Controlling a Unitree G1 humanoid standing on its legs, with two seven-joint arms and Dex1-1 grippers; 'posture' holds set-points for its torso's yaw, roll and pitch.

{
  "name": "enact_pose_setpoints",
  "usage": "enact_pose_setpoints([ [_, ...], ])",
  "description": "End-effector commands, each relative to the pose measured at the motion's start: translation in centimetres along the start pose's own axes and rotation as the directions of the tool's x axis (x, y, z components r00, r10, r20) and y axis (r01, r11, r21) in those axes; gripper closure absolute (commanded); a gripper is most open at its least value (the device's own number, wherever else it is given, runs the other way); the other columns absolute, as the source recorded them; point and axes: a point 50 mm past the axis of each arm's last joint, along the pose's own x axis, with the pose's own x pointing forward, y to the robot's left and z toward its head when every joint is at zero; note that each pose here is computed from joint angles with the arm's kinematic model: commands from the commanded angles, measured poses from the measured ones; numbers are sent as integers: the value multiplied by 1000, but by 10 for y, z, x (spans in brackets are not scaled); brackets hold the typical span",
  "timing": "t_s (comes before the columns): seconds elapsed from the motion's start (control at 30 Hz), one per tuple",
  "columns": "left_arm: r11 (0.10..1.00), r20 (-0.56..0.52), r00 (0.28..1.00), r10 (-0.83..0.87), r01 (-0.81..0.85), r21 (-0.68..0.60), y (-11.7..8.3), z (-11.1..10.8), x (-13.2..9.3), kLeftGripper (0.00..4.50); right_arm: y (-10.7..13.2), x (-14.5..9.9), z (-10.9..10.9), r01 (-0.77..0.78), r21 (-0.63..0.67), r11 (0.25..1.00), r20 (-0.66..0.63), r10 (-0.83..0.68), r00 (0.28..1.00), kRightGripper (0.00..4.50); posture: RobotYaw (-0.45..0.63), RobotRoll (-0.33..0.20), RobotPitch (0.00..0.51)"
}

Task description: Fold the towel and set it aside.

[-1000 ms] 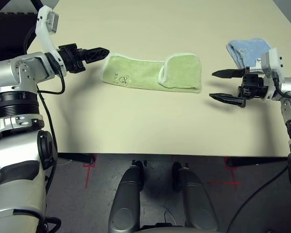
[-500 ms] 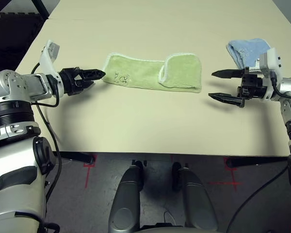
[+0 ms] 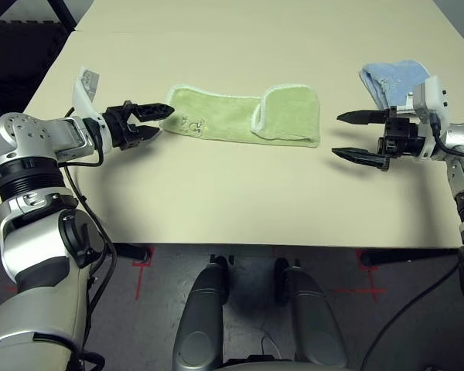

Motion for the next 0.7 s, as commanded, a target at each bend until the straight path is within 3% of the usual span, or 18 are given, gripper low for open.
enact_pose_setpoints([
  [0.03, 999, -8, 1000, 1, -1, -35, 5, -4, 2, 0, 1, -3, 0, 5, -6, 1000, -10, -5, 1000, 17, 25, 0, 265],
  [0.7, 997, 32, 999, -39, 41, -62, 1, -8, 24, 0, 0, -3, 0, 9, -7, 1000, -19, -9, 1000, 17, 22, 0, 262],
])
